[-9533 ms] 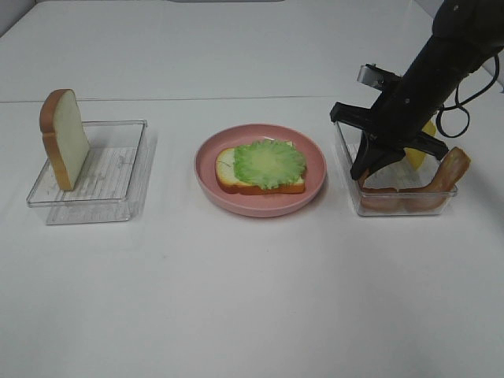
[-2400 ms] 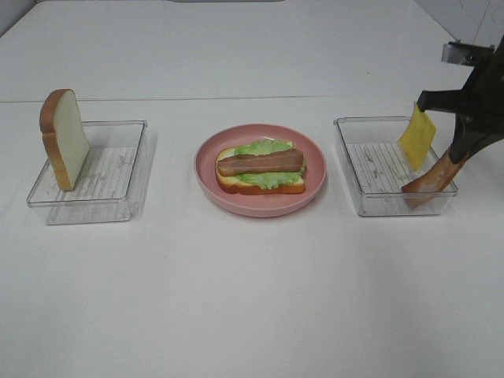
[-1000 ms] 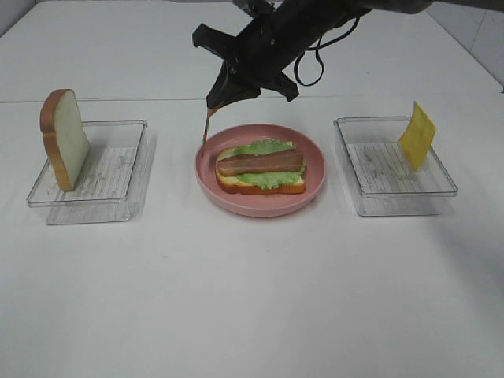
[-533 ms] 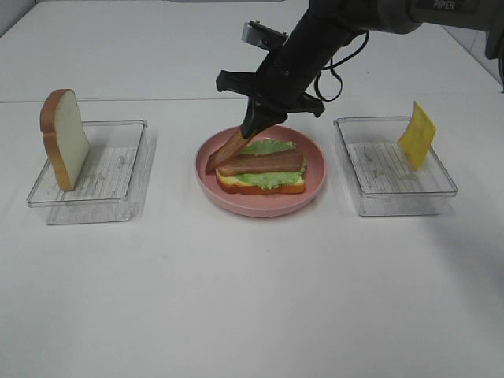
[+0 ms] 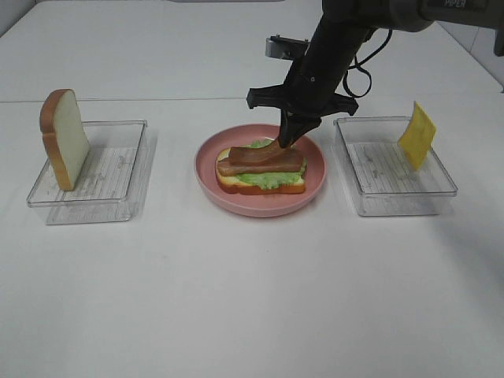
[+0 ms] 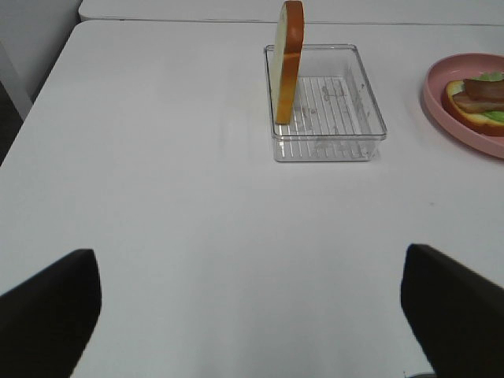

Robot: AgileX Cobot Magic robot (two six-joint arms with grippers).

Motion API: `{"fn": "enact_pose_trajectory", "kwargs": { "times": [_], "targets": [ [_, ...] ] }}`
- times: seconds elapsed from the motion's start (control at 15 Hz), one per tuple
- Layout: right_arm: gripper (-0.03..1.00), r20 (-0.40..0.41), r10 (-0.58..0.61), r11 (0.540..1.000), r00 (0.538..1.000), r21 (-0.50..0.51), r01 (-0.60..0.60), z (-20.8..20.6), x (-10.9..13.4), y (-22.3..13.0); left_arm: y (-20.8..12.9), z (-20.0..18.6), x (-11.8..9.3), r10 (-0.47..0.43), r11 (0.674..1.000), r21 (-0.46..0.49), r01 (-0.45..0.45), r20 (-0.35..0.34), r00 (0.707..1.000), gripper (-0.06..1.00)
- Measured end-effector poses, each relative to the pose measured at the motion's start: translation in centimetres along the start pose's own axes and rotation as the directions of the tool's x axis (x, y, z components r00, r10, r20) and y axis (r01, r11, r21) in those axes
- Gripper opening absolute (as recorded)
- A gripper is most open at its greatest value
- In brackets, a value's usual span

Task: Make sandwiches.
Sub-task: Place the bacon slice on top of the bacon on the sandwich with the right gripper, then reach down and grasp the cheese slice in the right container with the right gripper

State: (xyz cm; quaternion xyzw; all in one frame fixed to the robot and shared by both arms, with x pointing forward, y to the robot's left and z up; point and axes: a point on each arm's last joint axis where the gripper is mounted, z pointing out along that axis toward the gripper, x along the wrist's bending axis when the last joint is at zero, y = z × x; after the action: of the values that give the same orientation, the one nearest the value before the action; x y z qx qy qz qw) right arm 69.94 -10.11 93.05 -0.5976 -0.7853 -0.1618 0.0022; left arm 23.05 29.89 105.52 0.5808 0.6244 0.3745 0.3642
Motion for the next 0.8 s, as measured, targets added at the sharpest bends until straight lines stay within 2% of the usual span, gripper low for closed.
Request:
{"fn": "enact_pose_trajectory", "kwargs": {
  "times": [0.07, 0.13, 0.27, 0.33, 0.4, 0.47, 0.67, 0.8],
  "targets": [
    [0.15, -0.002, 0.002, 1.000, 1.000, 0.011, -0.002, 0.0, 0.0, -0.1, 0.0, 0.0, 0.0, 0.000, 1.000, 0.000, 0.000, 0.000, 1.000, 0.95],
    [0.60, -0.004, 0.003, 1.000, 1.000, 0.031, -0.003, 0.0, 0.0, -0.3, 0.0, 0.0, 0.0, 0.000, 1.000, 0.000, 0.000, 0.000, 1.000, 0.95],
    [0.85, 0.002, -0.001, 0.999, 1.000, 0.049, 0.001, -0.1, 0.0, -0.4, 0.0, 0.0, 0.0, 0.000, 1.000, 0.000, 0.000, 0.000, 1.000, 0.95],
    [0.91, 0.010, -0.008, 0.998, 1.000, 0.065, 0.008, -0.4, 0.0, -0.5, 0.0, 0.0, 0.0, 0.000, 1.000, 0.000, 0.000, 0.000, 1.000, 0.95],
    [0.93, 0.014, -0.013, 0.998, 1.000, 0.064, 0.012, -0.9, 0.0, -0.4, 0.0, 0.0, 0.0, 0.000, 1.000, 0.000, 0.000, 0.000, 1.000, 0.95],
    [0.95, 0.026, -0.035, 0.999, 0.999, 0.038, 0.034, -3.7, 0.5, -0.1, 0.0, 0.0, 0.0, 0.000, 1.000, 0.000, 0.000, 0.000, 1.000, 0.95],
    [0.96, 0.047, -0.058, 0.998, 0.997, -0.021, 0.059, -7.3, 0.9, 0.3, 0.0, 0.0, 0.0, 0.000, 1.000, 0.000, 0.000, 0.000, 1.000, 0.95],
    [0.96, 0.091, -0.067, 0.997, 0.994, -0.027, 0.070, -9.7, 0.3, 0.1, 0.0, 0.0, 0.0, 0.000, 1.000, 0.000, 0.000, 0.000, 1.000, 0.95]
  ]
}}
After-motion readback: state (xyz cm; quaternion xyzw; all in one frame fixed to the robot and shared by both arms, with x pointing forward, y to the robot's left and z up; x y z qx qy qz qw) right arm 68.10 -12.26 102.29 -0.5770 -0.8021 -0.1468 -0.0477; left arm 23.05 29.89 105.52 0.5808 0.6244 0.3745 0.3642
